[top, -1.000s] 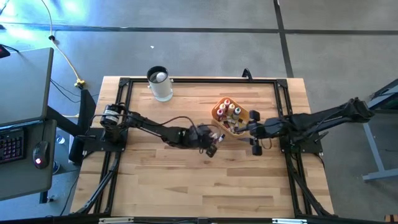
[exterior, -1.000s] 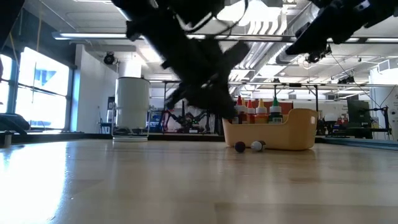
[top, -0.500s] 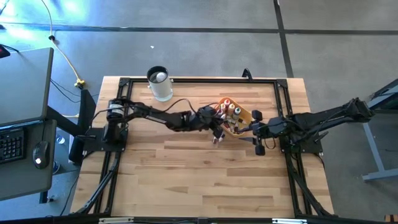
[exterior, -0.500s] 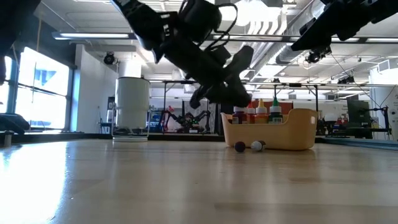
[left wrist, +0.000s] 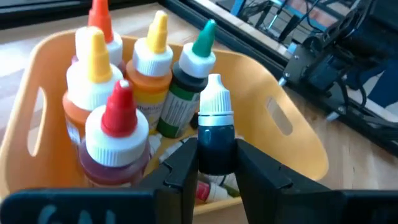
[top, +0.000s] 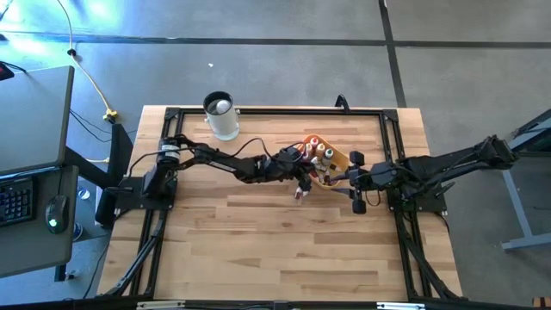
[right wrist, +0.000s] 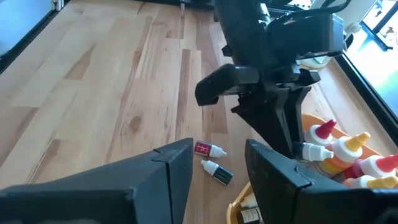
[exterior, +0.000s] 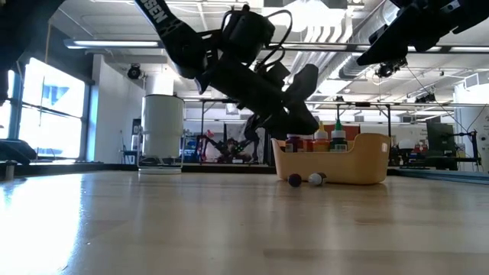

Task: Pick & Place food coloring
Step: Put the small black food coloring bottle into the yellow bin, then put the small green food coloring bottle into the yellow bin

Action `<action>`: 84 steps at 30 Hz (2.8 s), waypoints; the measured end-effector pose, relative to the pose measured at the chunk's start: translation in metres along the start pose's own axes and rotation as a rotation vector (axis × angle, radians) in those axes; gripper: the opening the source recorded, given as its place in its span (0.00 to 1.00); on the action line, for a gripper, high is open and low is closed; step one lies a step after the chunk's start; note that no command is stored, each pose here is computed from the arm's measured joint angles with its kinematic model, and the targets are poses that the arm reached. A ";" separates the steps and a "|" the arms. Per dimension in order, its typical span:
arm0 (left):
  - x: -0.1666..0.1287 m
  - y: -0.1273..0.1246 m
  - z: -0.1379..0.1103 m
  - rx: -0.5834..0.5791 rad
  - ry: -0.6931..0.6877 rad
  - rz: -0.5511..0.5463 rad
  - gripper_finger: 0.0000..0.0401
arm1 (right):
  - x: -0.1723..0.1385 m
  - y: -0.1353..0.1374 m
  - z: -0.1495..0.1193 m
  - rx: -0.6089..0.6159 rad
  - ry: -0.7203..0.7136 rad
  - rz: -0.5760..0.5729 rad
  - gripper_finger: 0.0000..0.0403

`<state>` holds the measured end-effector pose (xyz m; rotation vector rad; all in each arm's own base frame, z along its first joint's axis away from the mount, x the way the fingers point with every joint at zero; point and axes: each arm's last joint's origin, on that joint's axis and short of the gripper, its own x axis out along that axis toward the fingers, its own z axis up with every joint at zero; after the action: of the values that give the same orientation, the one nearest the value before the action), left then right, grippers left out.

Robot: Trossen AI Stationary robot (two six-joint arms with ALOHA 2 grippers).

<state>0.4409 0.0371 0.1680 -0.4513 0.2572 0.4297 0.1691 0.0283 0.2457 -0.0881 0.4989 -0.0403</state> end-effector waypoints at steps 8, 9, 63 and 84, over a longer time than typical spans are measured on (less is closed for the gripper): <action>0.000 0.000 0.000 0.007 0.002 -0.005 0.42 | 0.000 0.000 0.000 0.000 0.000 0.001 0.35; 0.000 0.000 0.000 0.006 0.000 -0.007 0.44 | 0.000 0.000 0.000 0.000 0.000 0.004 0.35; -0.152 -0.105 0.040 0.320 0.213 0.220 0.46 | 0.180 0.014 -0.016 -0.575 0.698 0.136 0.35; -0.152 -0.104 0.040 0.324 0.217 0.220 0.46 | 0.180 -0.013 -0.029 -0.591 0.825 0.135 0.35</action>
<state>0.3607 -0.0809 0.2906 -0.1509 0.5812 0.5439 0.3127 0.0020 0.1362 -0.6324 1.3309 0.2141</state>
